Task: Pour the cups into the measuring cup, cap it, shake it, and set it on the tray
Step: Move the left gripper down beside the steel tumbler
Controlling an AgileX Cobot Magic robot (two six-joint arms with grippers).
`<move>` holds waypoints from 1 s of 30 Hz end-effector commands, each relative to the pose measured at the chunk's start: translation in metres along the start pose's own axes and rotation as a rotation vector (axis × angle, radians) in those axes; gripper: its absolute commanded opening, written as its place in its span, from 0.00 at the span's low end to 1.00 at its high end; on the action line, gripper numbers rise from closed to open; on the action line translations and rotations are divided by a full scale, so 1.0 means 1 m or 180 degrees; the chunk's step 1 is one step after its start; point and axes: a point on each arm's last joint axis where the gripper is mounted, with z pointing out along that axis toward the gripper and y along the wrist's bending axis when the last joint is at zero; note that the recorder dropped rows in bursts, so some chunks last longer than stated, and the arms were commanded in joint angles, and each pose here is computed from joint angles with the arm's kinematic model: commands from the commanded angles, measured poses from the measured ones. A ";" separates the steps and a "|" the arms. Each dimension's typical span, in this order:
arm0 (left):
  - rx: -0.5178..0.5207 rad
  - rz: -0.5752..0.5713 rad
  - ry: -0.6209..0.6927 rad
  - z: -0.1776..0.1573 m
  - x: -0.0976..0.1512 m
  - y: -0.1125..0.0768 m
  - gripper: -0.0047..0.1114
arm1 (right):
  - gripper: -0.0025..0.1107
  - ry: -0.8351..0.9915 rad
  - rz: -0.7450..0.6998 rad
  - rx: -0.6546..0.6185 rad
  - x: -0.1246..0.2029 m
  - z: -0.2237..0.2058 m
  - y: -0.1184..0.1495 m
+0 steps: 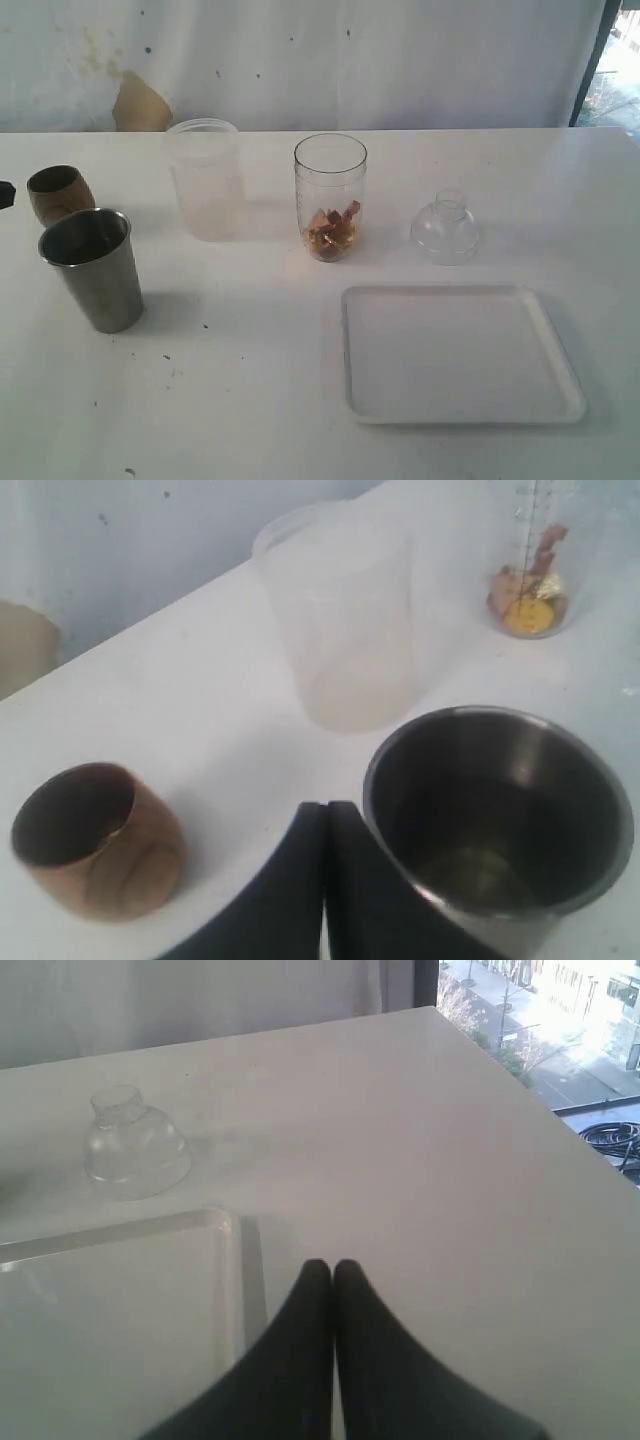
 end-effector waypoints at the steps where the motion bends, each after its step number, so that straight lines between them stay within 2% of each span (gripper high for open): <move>1: -0.0667 0.0108 0.0490 -0.010 -0.005 -0.011 0.04 | 0.02 -0.0025 -0.0014 -0.0007 0.001 0.000 0.000; 3: -0.0913 0.0118 0.0662 -0.016 -0.008 -0.021 0.04 | 0.02 -0.0025 -0.0014 -0.0007 0.001 0.000 0.000; 5: -0.0871 -0.0151 0.0563 -0.017 -0.009 -0.031 0.04 | 0.02 -0.0025 -0.0014 -0.0007 0.001 0.000 0.000; 7: -0.0485 -0.0361 0.0356 -0.013 -0.013 -0.043 0.05 | 0.02 -0.0025 -0.0014 -0.0007 0.001 0.000 0.000; 8: -0.0341 -0.0371 0.0322 -0.012 -0.014 -0.047 0.11 | 0.02 -0.0025 -0.0014 -0.0007 0.001 0.000 0.000; 9: -0.0231 -0.0382 0.0333 -0.012 -0.012 -0.050 0.21 | 0.02 -0.0025 -0.0014 -0.0007 0.001 0.000 0.000; 10: -0.0213 -0.0421 0.0354 -0.011 -0.010 -0.052 0.36 | 0.02 -0.0025 -0.0014 -0.0007 0.001 0.000 0.000; 12: -0.0273 -0.0616 0.0519 -0.010 0.004 -0.057 0.87 | 0.02 -0.0025 -0.0014 -0.0007 0.001 0.000 0.000; 13: -0.0307 -0.0751 0.0579 -0.010 0.009 -0.059 0.95 | 0.02 -0.0025 -0.0014 -0.0007 0.001 0.000 0.000; 14: -0.0343 -0.0803 0.0665 -0.009 0.016 -0.061 0.94 | 0.02 -0.0025 -0.0014 -0.0007 0.001 0.000 0.000; 18: -0.0140 -0.0788 0.0753 -0.003 0.032 -0.070 0.94 | 0.02 -0.0025 -0.0014 -0.0007 0.001 0.000 0.000; 23: 0.0089 -0.0517 0.0793 0.012 0.044 -0.074 0.94 | 0.02 -0.0025 -0.0014 -0.0007 0.001 0.000 0.000; 26: 0.0016 -0.0579 0.0692 0.034 0.057 -0.072 0.94 | 0.02 -0.0025 -0.0014 -0.0007 0.001 0.000 0.000; 30: -0.0184 -0.0662 0.0609 0.043 0.066 -0.065 0.94 | 0.02 -0.0025 -0.0014 -0.0007 0.001 0.000 0.000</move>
